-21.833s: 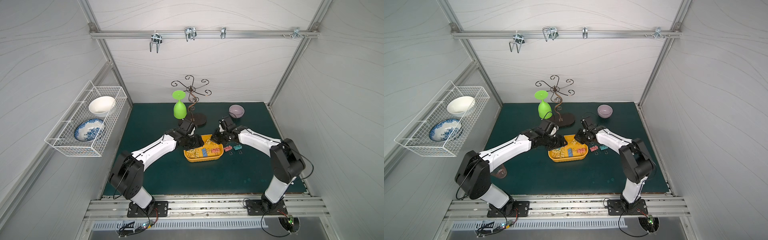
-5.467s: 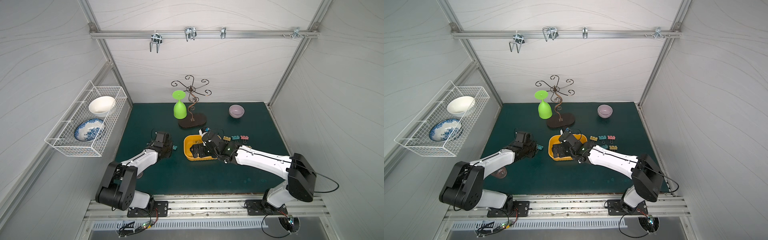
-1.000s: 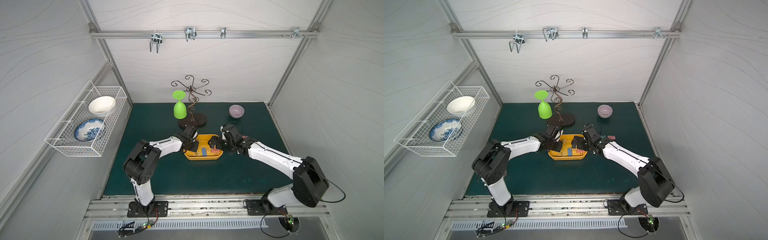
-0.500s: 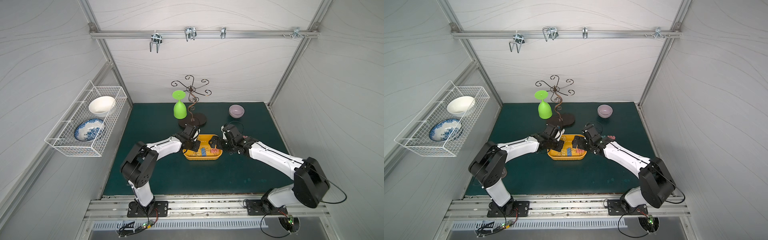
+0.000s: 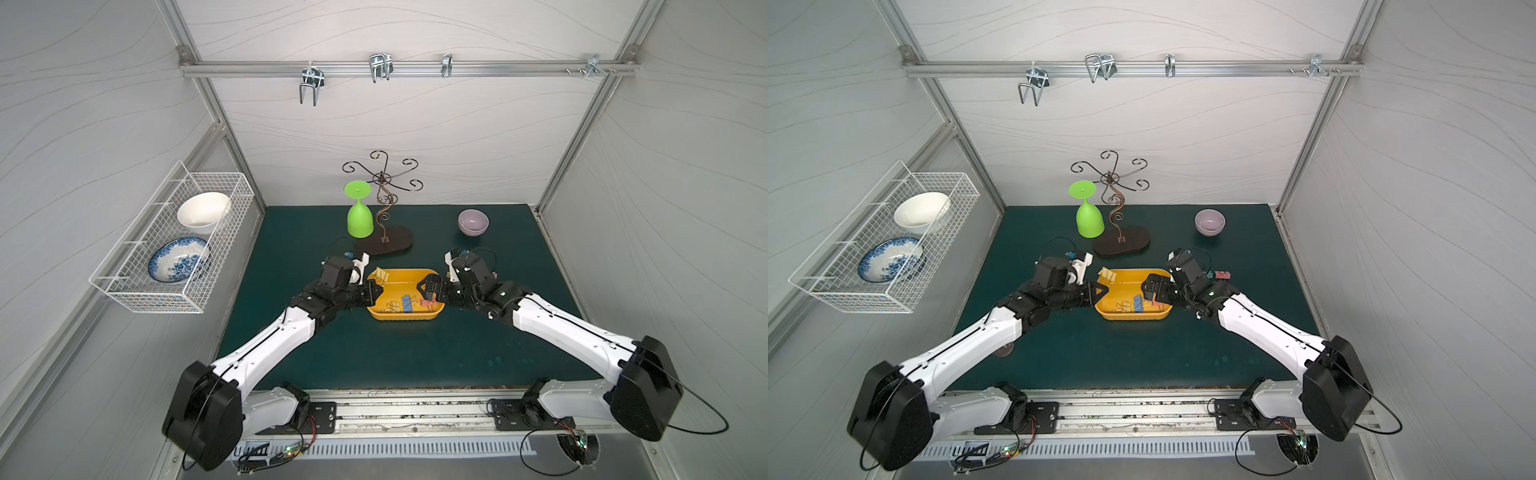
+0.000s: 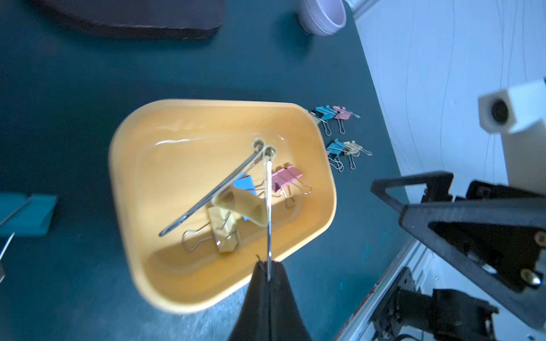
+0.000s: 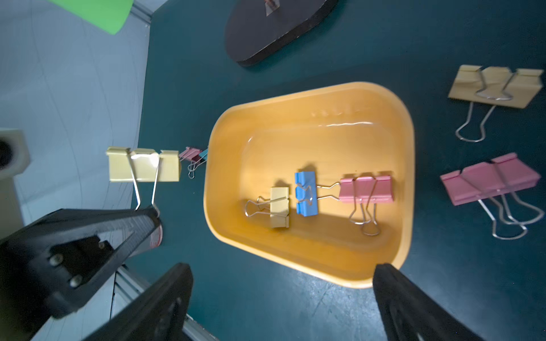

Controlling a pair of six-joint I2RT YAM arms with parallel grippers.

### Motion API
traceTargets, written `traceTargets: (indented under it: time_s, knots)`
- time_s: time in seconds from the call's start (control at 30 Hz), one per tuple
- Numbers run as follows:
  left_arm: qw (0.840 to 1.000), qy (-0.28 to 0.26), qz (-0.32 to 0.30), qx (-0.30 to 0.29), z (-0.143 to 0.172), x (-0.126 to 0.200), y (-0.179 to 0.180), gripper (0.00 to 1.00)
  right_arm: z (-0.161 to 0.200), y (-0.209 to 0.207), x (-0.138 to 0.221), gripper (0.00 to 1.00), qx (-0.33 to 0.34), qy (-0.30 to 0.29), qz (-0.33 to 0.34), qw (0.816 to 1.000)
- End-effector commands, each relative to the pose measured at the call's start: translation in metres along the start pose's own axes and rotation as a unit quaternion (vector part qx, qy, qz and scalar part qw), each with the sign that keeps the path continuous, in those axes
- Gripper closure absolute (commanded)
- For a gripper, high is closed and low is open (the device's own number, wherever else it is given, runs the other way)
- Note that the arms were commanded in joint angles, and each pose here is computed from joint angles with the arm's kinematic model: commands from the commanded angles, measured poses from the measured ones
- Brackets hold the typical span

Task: Take out the binder clips from the storage box
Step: Pick up the binder clip from the storage box, then place the binder clip at the center of the board.

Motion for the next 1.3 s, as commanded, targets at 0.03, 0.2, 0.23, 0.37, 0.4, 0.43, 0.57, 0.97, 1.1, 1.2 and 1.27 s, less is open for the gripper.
traceTargets:
  time_s: [0.03,0.2,0.23,0.37,0.4,0.43,0.57,0.97,1.1,1.2,1.27]
  knots:
    - [0.993,-0.038,0.061,0.099,0.010,0.039,0.009,1.00,0.015,0.016,-0.002,0.01,0.020,0.004,-0.009,1.000]
    - [0.978,-0.062,0.087,0.180,0.017,0.069,0.029,1.00,0.027,0.043,-0.008,0.01,0.081,0.013,-0.009,0.997]
    - [0.972,-0.066,0.098,0.203,0.019,0.071,0.034,1.00,0.029,0.048,-0.009,0.01,0.090,0.018,-0.010,0.996]
    - [0.951,-0.043,0.117,0.282,0.031,0.068,0.049,1.00,0.034,0.061,-0.014,0.01,0.105,0.026,-0.016,0.994]
    - [0.944,-0.034,0.120,0.304,0.034,0.066,0.054,1.00,0.035,0.063,-0.014,0.01,0.107,0.027,-0.017,0.994]
    - [0.937,-0.025,0.124,0.324,0.037,0.063,0.058,1.00,0.037,0.065,-0.014,0.01,0.110,0.028,-0.018,0.993]
    - [0.919,-0.004,0.110,0.378,0.045,0.061,0.074,1.00,0.039,0.069,-0.016,0.01,0.118,0.031,-0.018,0.992]
    - [0.882,0.054,0.020,0.468,0.069,0.048,0.113,1.00,0.038,0.072,-0.018,0.01,0.125,0.032,-0.015,0.991]
    - [0.869,0.052,0.039,0.491,0.074,0.037,0.127,1.00,0.038,0.072,-0.020,0.01,0.126,0.037,-0.013,0.991]
    - [0.870,0.057,0.042,0.487,0.070,0.033,0.132,1.00,0.038,0.071,-0.020,0.01,0.128,0.037,-0.012,0.991]
    - [0.874,0.062,0.030,0.480,0.068,0.033,0.135,1.00,0.039,0.070,-0.021,0.01,0.128,0.037,-0.010,0.991]
Point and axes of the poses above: each gripper's point midway between its finger pads, its own x axis back along the fingers, its own y axis along the line the jaws close on, z = x × y, the point moved 9 cm from there along x, back along the fingers, and after that the axes turned 14 degrees about -x, right-handed, at the moved point
